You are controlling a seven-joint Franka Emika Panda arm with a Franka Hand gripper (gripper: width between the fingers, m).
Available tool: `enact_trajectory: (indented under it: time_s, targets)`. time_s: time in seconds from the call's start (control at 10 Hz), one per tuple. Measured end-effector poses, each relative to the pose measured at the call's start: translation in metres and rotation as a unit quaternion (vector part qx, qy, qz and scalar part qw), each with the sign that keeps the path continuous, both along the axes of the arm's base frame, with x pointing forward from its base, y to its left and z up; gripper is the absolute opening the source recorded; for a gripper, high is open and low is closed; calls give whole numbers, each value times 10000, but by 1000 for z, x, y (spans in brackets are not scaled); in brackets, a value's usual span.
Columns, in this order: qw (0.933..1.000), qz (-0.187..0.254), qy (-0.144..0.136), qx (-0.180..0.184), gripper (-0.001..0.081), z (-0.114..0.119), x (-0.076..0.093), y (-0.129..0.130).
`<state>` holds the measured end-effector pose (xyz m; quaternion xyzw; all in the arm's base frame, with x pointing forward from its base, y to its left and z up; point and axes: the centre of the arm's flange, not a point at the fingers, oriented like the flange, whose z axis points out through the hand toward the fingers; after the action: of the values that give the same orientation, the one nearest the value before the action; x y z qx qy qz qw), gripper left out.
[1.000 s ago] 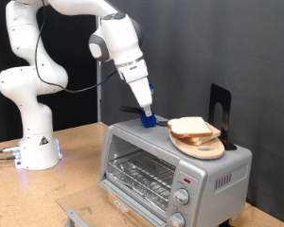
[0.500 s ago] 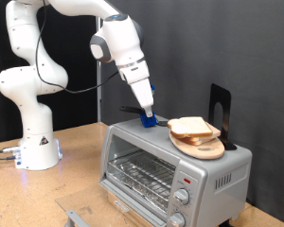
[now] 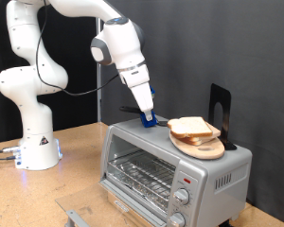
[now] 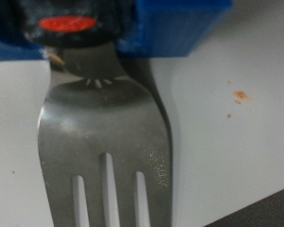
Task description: Make a piece of toast with the oven
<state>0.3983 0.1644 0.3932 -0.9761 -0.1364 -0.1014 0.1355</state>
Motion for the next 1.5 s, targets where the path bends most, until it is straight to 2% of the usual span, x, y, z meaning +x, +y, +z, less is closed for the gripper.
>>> enact_trajectory:
  time_s: [1.5]
  targets:
    - [9998,-88,161,-3,806,-13,-5,12]
